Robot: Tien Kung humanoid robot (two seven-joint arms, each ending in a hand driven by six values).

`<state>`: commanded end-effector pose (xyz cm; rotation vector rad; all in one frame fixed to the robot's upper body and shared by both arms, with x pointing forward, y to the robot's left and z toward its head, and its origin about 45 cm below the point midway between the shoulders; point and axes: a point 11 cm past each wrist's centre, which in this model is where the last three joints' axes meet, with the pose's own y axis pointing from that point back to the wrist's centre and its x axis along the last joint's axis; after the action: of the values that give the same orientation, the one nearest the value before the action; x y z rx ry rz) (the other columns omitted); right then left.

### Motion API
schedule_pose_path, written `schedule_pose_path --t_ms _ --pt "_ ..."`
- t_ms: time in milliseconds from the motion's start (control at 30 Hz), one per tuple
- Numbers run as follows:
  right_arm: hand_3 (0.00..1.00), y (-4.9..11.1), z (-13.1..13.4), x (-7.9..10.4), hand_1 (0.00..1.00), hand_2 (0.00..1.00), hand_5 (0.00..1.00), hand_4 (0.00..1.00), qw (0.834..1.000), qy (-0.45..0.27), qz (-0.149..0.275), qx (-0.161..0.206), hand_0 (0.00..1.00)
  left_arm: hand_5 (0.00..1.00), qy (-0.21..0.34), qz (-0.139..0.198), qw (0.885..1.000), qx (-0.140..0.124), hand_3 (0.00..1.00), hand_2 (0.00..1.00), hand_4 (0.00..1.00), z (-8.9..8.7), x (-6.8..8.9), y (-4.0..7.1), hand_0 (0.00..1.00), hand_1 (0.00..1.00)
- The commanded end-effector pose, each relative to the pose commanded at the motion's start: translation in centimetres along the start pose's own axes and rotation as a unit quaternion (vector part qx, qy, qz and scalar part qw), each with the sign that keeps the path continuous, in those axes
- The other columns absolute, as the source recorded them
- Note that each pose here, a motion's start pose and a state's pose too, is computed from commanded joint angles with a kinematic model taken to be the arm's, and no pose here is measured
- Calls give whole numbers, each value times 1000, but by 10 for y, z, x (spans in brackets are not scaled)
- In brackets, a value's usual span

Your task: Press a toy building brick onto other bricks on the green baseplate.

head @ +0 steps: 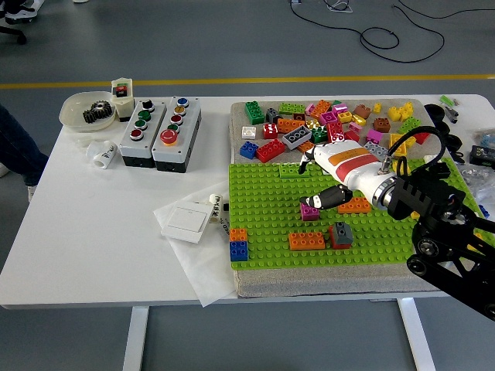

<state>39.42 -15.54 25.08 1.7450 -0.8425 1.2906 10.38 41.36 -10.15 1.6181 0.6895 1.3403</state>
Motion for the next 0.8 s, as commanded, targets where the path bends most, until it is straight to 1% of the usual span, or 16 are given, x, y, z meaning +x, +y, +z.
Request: schedule_pose_path --t_ms 33,67,233,267,433,467,633,667,800 --pt "630 -2 -2 -1 686 736 422 942 1000 0 -5 0 712 628 0 0 1000 0 585 788 613 0 0 0 787 782" --pt "719 -4 -5 -3 694 741 437 997 1000 0 -14 -1 714 628 1 1 1000 0 584 788 613 0 1 0 780 780" --pt "719 -12 -15 -8 694 741 437 997 999 14 -41 -2 714 628 2 2 1000 -1 584 788 613 2 1 0 780 780" --pt "761 -14 -17 -9 701 744 435 998 999 17 -47 -3 716 628 3 2 1000 -2 584 788 613 2 1 0 778 779" --pt "761 -22 -23 -12 701 744 435 998 997 36 -64 -8 716 628 4 3 1000 -3 584 788 613 4 2 0 778 779" --pt "722 -23 -23 -12 692 728 408 991 997 38 -65 -9 713 628 4 3 1000 -3 583 788 613 4 2 0 778 779" --pt "722 -29 -22 -14 692 728 408 991 995 56 -76 -20 713 628 4 5 1000 -4 583 788 613 5 4 0 778 779" --pt "638 -29 -22 -14 660 708 410 954 995 59 -78 -22 691 628 4 5 1000 -5 583 787 613 5 4 0 776 778" --pt "638 -31 -17 -19 660 708 410 954 993 66 -89 -30 691 628 4 6 1000 -5 583 787 613 5 4 0 776 778"
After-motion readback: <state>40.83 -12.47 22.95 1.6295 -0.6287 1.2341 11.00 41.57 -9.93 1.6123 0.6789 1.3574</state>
